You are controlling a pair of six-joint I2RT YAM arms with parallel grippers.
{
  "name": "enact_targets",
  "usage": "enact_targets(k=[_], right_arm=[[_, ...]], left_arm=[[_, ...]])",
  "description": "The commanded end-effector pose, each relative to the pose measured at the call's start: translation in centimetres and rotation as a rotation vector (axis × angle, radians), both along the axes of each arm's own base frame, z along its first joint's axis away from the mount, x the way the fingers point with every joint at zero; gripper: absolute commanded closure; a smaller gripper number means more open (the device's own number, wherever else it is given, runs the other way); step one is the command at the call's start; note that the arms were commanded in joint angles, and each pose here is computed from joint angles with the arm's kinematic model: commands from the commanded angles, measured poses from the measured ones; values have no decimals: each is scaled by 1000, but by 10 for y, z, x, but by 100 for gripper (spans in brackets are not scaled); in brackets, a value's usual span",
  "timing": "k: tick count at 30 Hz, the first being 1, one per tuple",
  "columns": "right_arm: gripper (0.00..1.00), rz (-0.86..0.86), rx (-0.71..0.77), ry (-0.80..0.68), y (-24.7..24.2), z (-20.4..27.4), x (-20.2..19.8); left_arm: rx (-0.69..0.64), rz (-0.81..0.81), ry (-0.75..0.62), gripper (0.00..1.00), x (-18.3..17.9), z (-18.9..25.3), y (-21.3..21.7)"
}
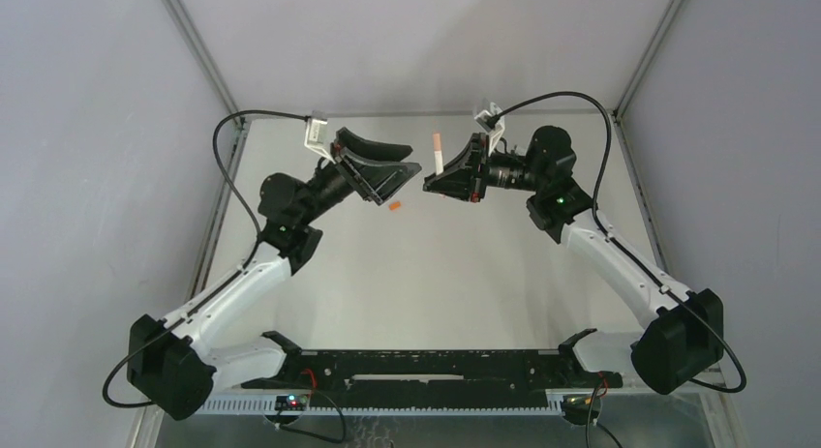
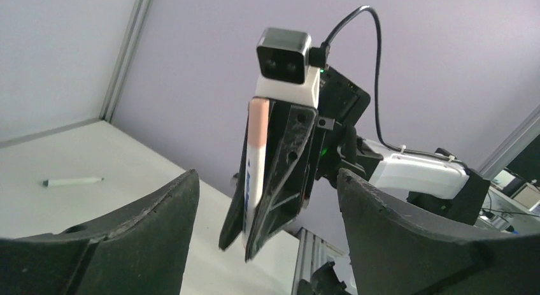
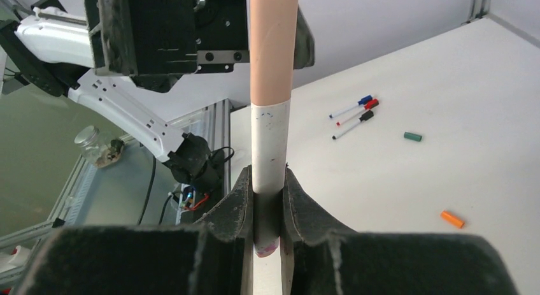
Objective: Insert the pens into the pen caps
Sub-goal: Place the pen at the center of the board.
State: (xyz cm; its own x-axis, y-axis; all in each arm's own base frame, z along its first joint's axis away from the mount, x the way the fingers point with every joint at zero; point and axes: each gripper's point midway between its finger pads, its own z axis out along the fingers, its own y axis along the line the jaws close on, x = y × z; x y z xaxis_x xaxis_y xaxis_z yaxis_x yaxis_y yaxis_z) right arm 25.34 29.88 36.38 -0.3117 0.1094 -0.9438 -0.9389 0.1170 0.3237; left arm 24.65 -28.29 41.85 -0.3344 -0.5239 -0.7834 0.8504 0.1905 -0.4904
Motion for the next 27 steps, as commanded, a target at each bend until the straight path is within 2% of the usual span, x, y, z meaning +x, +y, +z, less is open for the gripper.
enact_targets(k=[1, 5, 17, 23, 26, 27], right_arm=[[100, 42, 34, -64, -2, 16, -18], [100, 43, 37, -71, -1, 16, -20], [100, 46, 32, -64, 3, 12, -19], [100, 46, 33, -60, 3, 12, -19], [100, 45, 33, -59, 3, 12, -19], [100, 41, 33, -57, 3, 12, -18]], left_arm=[[-91, -66, -92, 21, -3, 32, -5], [-100, -126, -60, 32, 0, 30, -15], [-107, -210, -59, 45, -7, 25, -39], [-113, -258, -62, 70, -12, 24, -43], [-117, -285, -59, 98, -14, 24, -45], [-123, -288, -62, 100, -14, 25, -44]])
